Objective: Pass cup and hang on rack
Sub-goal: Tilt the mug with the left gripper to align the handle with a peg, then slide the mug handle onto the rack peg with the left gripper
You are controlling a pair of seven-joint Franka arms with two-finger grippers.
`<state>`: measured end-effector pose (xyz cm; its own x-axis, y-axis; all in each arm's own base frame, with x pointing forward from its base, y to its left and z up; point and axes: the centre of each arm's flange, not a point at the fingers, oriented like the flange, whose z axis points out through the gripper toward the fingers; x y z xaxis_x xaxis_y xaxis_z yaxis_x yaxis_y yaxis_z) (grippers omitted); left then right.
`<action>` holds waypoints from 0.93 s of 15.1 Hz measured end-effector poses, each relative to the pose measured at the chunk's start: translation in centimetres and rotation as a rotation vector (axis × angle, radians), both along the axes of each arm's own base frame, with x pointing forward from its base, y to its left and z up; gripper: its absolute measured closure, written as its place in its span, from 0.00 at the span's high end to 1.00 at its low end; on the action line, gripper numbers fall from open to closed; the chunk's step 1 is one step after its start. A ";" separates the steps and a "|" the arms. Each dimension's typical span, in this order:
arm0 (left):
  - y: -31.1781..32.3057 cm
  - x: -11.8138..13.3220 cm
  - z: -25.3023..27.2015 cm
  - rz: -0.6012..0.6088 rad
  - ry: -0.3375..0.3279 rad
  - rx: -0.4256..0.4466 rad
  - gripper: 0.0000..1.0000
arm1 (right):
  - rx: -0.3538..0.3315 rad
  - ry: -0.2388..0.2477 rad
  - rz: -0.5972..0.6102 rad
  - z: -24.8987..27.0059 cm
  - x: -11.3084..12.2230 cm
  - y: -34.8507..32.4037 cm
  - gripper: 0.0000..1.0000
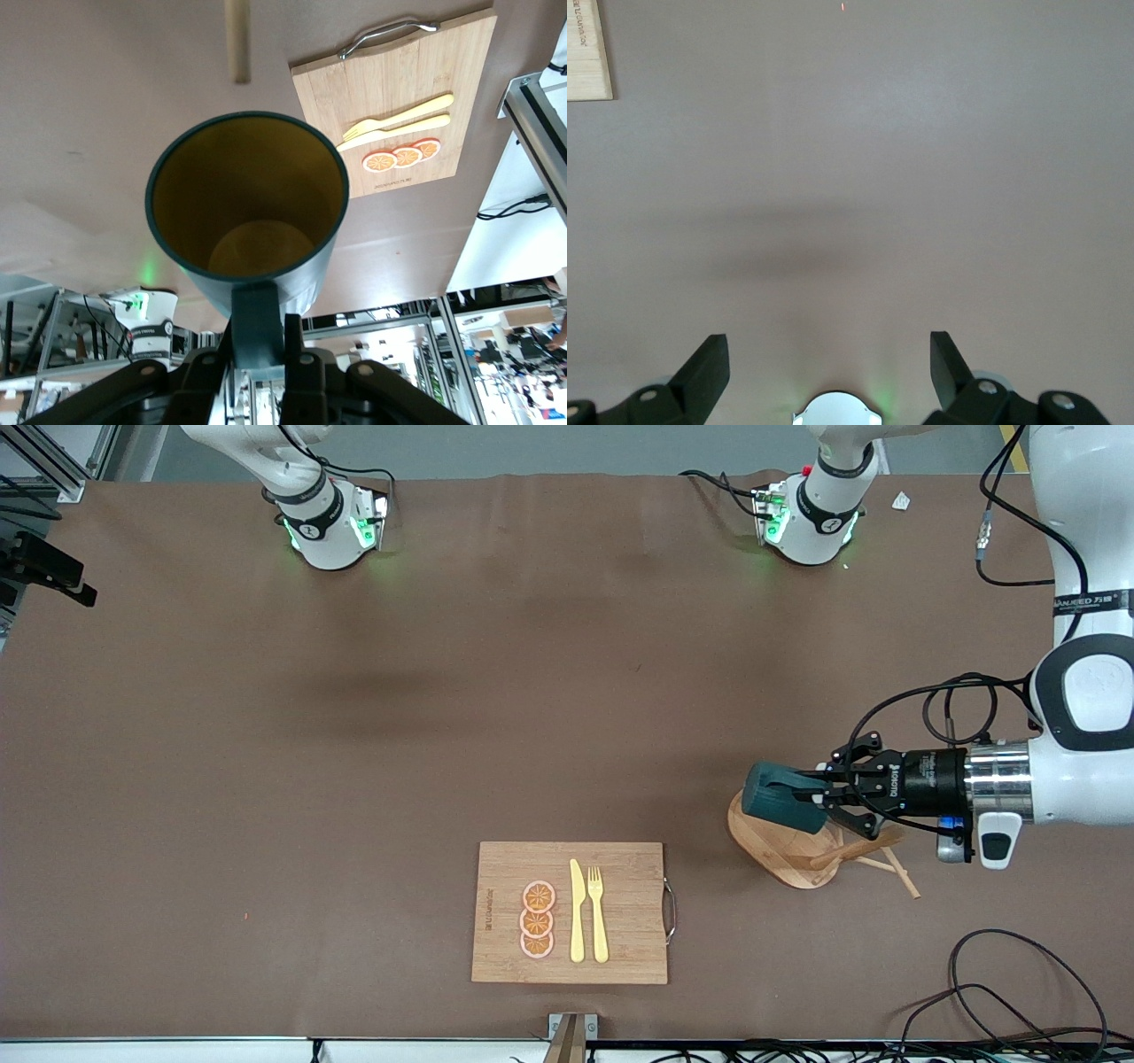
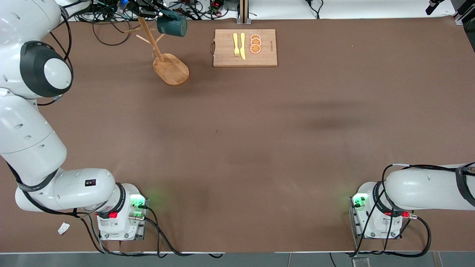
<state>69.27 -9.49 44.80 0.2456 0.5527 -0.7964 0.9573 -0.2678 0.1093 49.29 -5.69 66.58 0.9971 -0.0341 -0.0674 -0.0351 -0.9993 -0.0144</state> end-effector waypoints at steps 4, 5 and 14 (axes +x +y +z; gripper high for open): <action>1.1 0.6 -1.9 0.033 0.036 -0.049 0.21 | 0.000 -0.002 0.000 0.1 0.0 0.0 1.00; 1.4 0.7 -2.2 0.038 0.040 -0.051 0.21 | 0.000 -0.002 0.000 0.1 0.0 0.0 1.00; 5.2 1.2 -3.6 0.092 0.059 -0.056 0.21 | 0.000 -0.002 0.001 0.1 0.0 0.1 1.00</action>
